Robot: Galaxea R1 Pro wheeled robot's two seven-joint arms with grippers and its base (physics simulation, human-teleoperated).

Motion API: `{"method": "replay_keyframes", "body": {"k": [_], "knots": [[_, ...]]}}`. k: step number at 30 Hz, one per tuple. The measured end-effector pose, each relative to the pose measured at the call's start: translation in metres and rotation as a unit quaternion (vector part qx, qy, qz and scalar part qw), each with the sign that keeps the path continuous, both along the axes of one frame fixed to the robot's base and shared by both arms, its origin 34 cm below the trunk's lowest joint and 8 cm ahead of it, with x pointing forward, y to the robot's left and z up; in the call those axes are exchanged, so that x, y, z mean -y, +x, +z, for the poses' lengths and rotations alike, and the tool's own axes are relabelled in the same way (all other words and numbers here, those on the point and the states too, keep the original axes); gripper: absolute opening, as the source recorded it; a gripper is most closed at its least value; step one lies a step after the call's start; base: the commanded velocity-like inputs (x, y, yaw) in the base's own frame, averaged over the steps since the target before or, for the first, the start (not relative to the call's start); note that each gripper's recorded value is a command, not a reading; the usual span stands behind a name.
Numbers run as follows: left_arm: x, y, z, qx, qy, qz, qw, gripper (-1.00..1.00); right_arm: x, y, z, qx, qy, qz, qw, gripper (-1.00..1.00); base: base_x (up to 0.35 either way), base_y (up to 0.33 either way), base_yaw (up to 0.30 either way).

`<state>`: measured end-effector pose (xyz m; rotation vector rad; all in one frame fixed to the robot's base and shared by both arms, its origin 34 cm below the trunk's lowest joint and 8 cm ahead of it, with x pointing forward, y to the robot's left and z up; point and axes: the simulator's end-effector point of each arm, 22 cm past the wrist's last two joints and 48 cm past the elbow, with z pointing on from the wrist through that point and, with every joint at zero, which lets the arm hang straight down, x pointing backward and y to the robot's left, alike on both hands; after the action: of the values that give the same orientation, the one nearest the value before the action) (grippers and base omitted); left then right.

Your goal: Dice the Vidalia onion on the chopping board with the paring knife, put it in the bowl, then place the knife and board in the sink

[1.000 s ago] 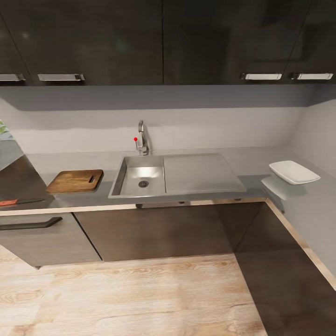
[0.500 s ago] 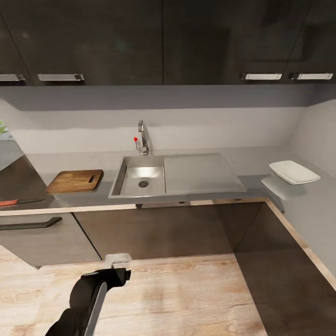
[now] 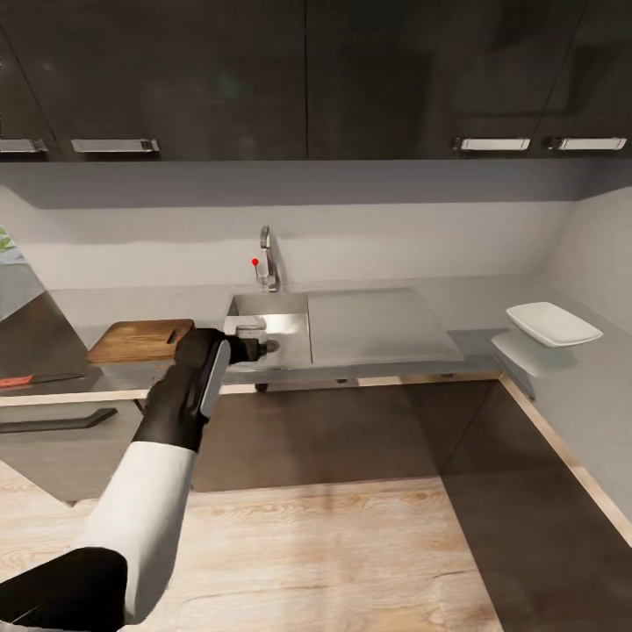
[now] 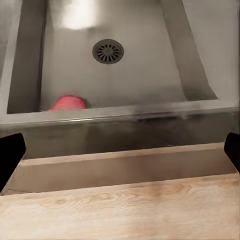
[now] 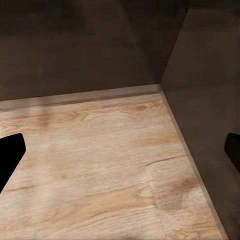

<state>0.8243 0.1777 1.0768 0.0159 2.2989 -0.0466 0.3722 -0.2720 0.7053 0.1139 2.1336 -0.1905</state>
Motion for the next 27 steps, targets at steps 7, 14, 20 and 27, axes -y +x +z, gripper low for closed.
{"method": "replay_keyframes", "body": {"k": [7,14,20,27], "knots": [[-0.006,0.082,0.089,-0.007,0.037,-0.003,0.9993,1.0,0.0,0.0,0.0,-0.001,0.0,-0.001,1.0,1.0,0.0,0.0,0.0],[-0.011,0.106,0.149,-0.007,0.044,-0.002,0.999,1.0,-0.002,0.0,0.0,0.0,0.001,0.002,1.0,1.0,0.0,0.0,0.0],[-0.029,0.101,0.126,-0.043,0.049,0.007,0.9978,1.0,-0.003,-0.001,0.0,-0.001,0.002,0.0,1.0,1.0,0.0,0.0,0.0],[-0.044,0.078,0.061,-0.127,0.054,0.011,0.9904,1.0,-0.004,-0.001,-0.001,-0.001,0.003,-0.002,1.0,1.0,0.0,0.0,0.0]]}}
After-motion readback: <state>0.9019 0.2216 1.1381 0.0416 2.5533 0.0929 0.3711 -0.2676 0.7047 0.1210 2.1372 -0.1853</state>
